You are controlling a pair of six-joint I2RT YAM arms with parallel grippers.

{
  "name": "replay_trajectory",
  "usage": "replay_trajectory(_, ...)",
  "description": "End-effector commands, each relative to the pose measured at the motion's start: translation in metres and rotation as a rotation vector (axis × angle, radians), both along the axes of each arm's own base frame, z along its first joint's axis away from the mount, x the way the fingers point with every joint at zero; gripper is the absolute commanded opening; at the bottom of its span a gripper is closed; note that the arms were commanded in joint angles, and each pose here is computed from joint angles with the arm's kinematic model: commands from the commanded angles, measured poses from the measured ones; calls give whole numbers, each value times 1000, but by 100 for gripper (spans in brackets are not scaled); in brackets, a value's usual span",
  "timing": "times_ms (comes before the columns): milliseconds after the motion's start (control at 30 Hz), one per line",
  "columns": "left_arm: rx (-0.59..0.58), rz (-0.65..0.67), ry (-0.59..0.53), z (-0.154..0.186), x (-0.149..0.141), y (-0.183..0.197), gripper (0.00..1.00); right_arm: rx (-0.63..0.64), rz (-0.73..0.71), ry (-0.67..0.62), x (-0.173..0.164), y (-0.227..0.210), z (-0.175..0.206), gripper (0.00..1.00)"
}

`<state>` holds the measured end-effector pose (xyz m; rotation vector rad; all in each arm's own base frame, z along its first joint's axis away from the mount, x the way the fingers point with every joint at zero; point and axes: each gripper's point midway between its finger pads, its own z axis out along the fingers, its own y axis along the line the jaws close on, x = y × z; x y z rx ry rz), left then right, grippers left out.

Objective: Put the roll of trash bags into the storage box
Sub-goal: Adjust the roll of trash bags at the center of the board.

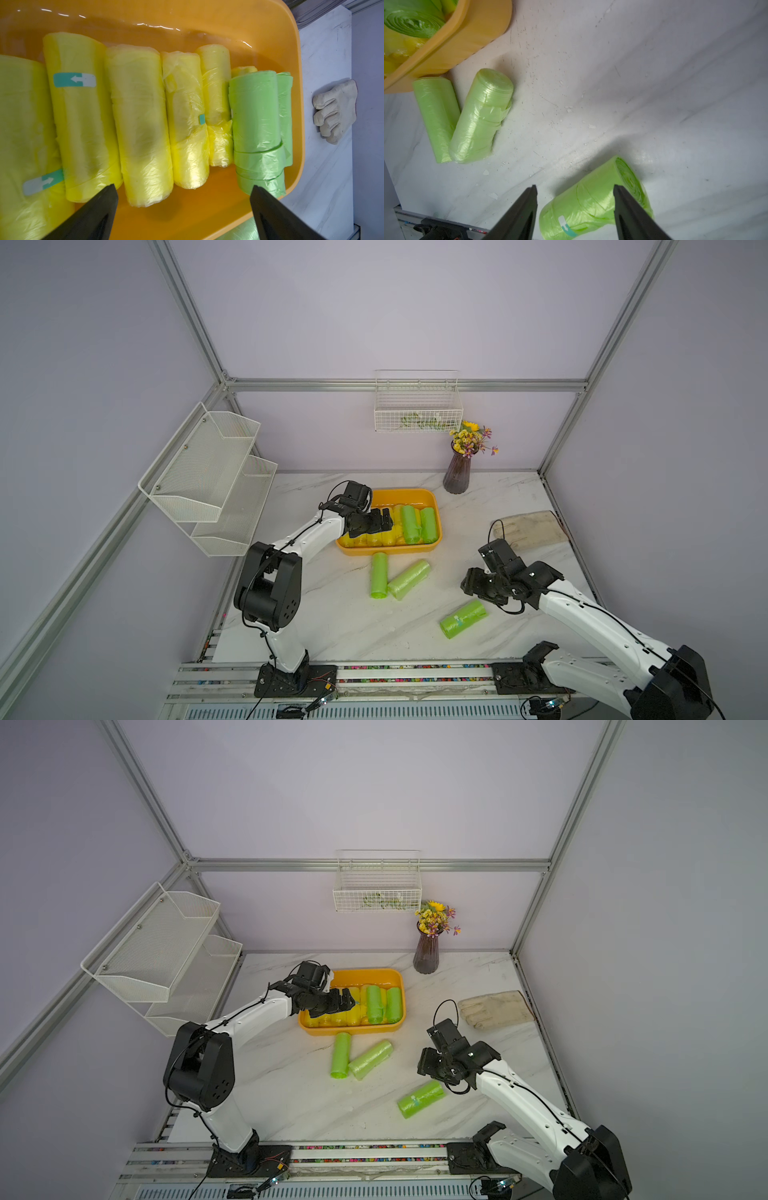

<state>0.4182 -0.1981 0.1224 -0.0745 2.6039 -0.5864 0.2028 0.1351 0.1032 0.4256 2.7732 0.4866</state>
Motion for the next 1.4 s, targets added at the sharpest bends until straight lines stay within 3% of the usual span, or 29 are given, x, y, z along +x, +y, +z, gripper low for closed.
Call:
replay_trajectory(0, -31, -26, -64, 18, 15, -7, 100, 3, -54, 65, -18, -4, -7, 64)
replay_trajectory(200, -27, -31, -60, 15, 13, -6, 100, -32, -38, 152, -35, -2, -28, 72)
replay_trajectory(700, -38, -41, -45, 12, 19, -12, 100, -52, -14, 218, -38, 7, -53, 76)
replay_trajectory(1000, -27, -29, -39, 11, 15, -8, 100, -85, 41, 157, -6, 22, -53, 76)
replay_trajectory(1367, -1, -13, -45, 14, 9, 0, 100, -219, 154, 92, 44, 37, -49, 70)
